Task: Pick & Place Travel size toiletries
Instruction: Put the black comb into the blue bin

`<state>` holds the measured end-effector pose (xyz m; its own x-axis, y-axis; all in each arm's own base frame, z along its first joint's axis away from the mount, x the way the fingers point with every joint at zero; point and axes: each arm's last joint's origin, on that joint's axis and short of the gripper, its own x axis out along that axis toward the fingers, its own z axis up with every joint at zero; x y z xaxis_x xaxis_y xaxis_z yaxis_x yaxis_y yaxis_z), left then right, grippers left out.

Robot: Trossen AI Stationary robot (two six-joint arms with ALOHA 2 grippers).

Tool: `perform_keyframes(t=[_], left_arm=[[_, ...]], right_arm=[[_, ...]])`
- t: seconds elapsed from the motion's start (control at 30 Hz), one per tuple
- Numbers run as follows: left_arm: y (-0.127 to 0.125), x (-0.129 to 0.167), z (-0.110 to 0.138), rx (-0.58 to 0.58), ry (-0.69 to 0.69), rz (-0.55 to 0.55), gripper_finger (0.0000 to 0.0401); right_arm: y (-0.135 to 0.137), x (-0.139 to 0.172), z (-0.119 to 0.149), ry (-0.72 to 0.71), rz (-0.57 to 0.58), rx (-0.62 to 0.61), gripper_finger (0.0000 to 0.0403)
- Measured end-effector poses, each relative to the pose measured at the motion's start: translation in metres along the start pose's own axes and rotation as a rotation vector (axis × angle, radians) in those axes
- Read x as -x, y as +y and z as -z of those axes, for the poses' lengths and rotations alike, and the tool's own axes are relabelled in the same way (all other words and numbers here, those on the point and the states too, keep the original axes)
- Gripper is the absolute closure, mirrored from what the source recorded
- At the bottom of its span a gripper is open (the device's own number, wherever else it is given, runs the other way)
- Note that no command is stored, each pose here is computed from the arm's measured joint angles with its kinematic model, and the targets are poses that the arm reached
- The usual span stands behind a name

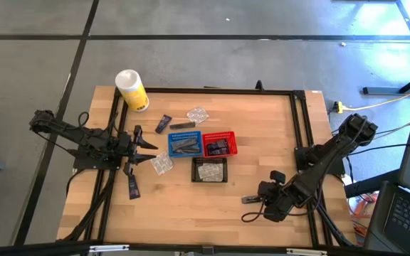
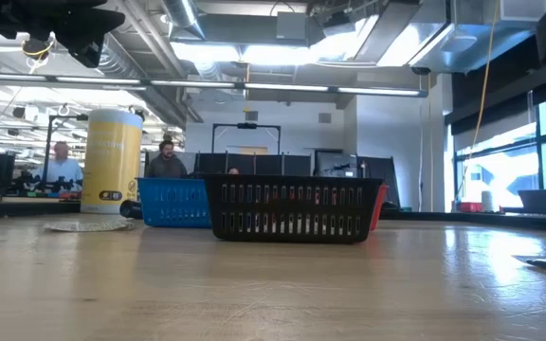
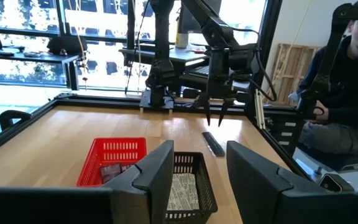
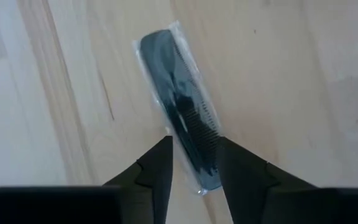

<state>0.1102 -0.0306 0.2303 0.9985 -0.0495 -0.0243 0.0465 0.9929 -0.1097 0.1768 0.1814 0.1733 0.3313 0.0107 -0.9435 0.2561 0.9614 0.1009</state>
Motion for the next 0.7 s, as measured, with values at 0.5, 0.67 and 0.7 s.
perform_keyframes(t=[0.5, 0.67, 0.7], left_arm=[[0.0, 0.0, 0.0, 0.0, 0.0, 0.0, 0.0258], [0.0, 0.0, 0.0, 0.0, 0.0, 0.0, 0.0258], [0.0, 0.0, 0.0, 0.0, 0.0, 0.0, 0.0258]], right_arm=[[-0.003, 0.003, 0.015, 0.115, 0.051, -0.059, 0.0395], [-0.003, 0.002, 0.015, 0.113, 0.05, -0.064, 0.0396], [-0.004, 0.001, 0.016, 0.111, 0.044, -0.066, 0.0398]])
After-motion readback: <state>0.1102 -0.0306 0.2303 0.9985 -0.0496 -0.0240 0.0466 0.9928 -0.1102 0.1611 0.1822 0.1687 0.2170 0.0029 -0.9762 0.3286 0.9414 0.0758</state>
